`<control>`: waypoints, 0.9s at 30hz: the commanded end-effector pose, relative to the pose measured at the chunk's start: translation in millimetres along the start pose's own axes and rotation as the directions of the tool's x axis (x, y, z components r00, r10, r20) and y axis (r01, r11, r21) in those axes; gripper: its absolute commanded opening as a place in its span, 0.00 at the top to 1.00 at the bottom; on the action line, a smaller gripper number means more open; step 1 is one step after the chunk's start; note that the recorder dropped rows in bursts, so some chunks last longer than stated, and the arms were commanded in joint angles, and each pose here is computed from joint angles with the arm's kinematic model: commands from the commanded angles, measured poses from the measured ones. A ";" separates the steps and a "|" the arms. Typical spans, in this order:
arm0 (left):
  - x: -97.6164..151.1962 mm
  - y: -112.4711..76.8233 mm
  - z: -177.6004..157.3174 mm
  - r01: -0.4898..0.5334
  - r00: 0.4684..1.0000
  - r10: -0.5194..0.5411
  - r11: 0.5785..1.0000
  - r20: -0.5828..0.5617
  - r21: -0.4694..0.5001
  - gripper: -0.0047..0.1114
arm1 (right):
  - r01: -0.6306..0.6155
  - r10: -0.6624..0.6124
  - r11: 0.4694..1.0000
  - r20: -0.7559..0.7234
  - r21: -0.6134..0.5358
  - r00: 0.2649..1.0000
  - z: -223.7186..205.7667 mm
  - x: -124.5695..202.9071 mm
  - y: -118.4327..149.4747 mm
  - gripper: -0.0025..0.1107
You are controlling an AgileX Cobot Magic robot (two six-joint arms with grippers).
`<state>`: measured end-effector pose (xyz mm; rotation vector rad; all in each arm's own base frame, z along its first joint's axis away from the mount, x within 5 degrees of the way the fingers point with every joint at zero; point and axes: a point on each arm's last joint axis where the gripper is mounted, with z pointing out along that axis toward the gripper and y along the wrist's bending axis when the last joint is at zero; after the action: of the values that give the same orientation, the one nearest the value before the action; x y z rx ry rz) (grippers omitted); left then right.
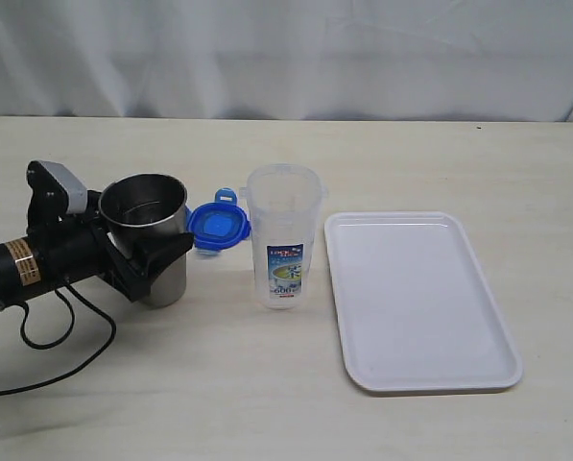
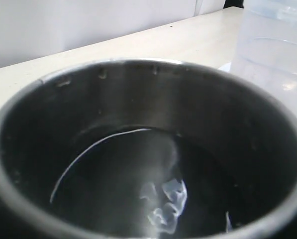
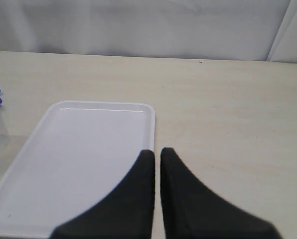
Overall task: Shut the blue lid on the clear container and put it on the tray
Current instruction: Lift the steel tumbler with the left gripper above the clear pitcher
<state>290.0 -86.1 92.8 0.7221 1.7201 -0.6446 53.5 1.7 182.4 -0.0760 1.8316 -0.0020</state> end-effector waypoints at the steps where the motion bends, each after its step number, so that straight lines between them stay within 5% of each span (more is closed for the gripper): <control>1: -2.9 -2.0 1.0 0.022 0.999 -0.023 0.999 0.030 0.023 0.96 | 0.004 -0.004 1.000 0.003 0.004 1.000 0.0 0.5 -0.2 0.94; 11: -61.1 22.4 14.6 -0.024 0.978 0.026 1.000 0.205 -0.012 0.96 | 0.004 -0.004 1.000 0.003 0.004 1.000 0.0 0.5 -0.2 0.94; 17: -95.2 38.8 39.0 -0.036 0.977 0.035 0.999 0.210 0.001 0.96 | 0.004 -0.004 1.000 0.003 0.004 1.000 0.0 0.5 -0.2 0.94; 27: -134.2 22.9 80.4 -0.147 0.975 0.142 0.989 0.170 0.015 0.96 | 0.004 -0.004 1.000 0.003 0.004 1.000 0.0 0.5 -0.2 0.94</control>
<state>383.8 -135.0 181.0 0.7714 1.5734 -0.5886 53.5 1.7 182.4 -0.0760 1.8316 -0.0020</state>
